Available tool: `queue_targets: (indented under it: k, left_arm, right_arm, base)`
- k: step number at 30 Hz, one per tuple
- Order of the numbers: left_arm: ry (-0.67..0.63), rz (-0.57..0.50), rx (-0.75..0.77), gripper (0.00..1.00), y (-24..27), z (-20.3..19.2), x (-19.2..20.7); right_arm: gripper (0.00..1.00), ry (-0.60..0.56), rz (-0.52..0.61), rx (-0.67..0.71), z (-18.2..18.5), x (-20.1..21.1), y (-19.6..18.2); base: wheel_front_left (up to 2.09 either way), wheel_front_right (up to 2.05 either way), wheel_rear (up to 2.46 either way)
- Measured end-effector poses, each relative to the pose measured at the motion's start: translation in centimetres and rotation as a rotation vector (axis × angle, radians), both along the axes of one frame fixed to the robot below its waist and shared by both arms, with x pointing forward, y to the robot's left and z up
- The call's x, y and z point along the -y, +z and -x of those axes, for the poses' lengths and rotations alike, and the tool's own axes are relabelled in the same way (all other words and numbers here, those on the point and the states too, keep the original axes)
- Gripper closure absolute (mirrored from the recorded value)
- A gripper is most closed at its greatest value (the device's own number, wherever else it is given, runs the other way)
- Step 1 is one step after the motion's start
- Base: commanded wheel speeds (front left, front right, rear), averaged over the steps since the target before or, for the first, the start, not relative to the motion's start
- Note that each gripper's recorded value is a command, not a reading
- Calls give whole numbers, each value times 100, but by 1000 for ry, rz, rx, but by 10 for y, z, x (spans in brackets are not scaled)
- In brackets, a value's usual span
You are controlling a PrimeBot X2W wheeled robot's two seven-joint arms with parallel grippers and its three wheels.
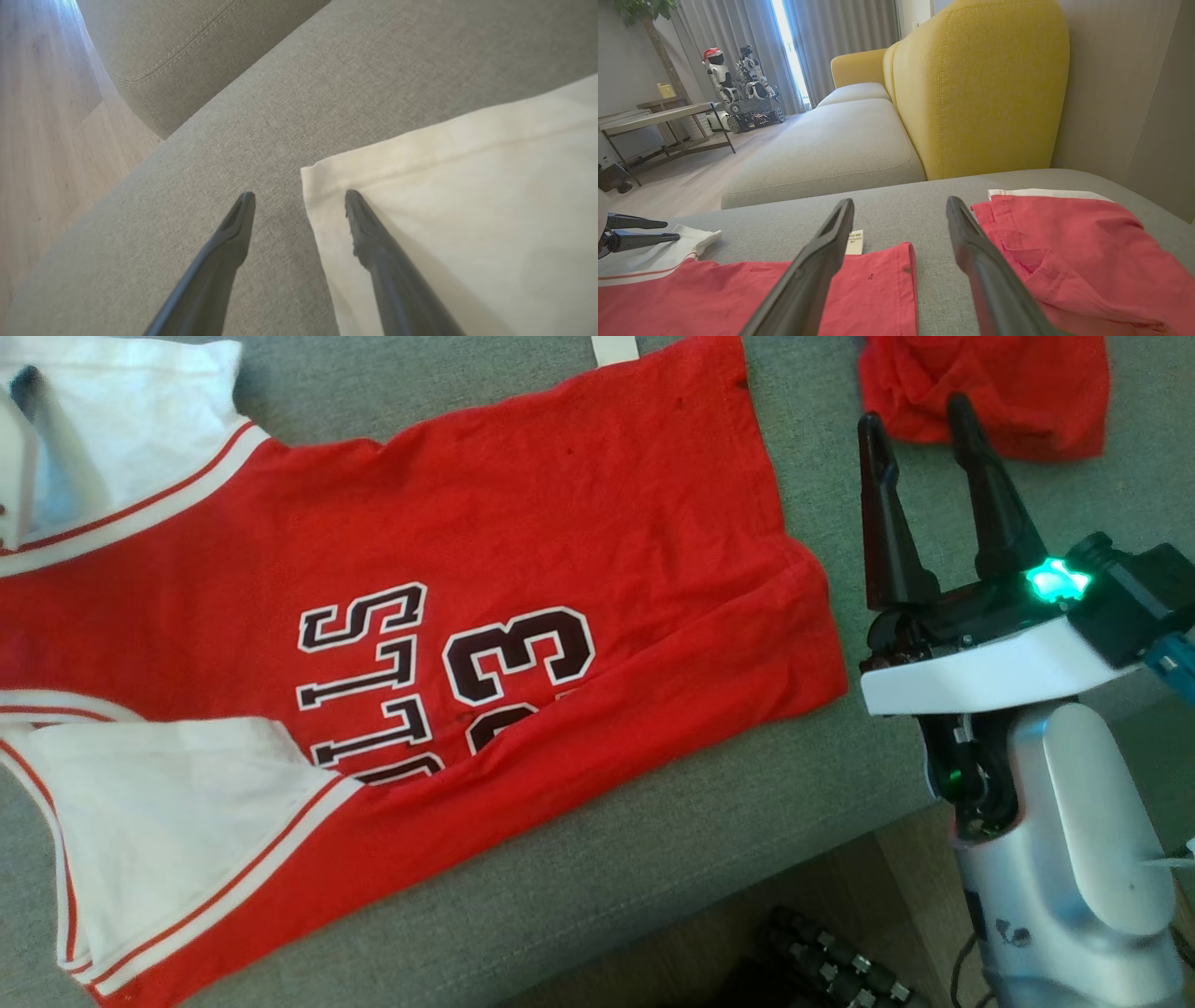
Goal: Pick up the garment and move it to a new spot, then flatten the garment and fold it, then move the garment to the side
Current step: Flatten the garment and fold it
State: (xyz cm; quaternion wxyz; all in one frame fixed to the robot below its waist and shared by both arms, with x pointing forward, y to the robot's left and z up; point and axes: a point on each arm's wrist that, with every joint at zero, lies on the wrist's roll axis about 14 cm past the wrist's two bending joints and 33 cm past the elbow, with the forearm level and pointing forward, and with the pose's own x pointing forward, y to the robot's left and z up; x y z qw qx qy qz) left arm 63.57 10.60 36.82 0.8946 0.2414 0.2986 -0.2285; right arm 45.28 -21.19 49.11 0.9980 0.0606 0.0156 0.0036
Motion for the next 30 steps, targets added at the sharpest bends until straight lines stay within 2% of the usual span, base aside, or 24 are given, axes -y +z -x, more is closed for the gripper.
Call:
queue_targets:
  k: [11, 12, 13, 17, 24, 28, 30]
  left_arm:
    - [-13, -7, -17, 0, -7, -5, 3]
    - [-10, -2, -24, 58, -7, -5, 3]
    - [-7, 5, -30, 100, -7, -4, 4]
    - [-14, 41, -55, 100, -11, 2, 13]
    - [2, 91, 10, 100, 3, -3, 6]
    - [6, 148, 83, 100, 19, -3, 7]
    - [7, 170, 120, 100, 28, -3, 5]
  right_arm:
    - [0, -6, 0, -15, 0, 2, -7]
    - [0, -6, -6, -15, 0, 2, -7]
    - [0, -8, -17, -13, 0, 2, -7]
    - [0, -11, -21, -13, -1, 2, -8]
    - [0, 9, -13, -38, -14, -2, -12]
    - [0, 57, 71, -138, -37, -4, -24]
    - [0, 73, 66, -184, -48, -4, -28]
  base:
    - [0, 0, 0]
    - [0, 0, 0]
    - [0, 0, 0]
    - [0, 0, 0]
    - [0, 0, 0]
    - [0, 0, 0]
    - [0, 0, 0]
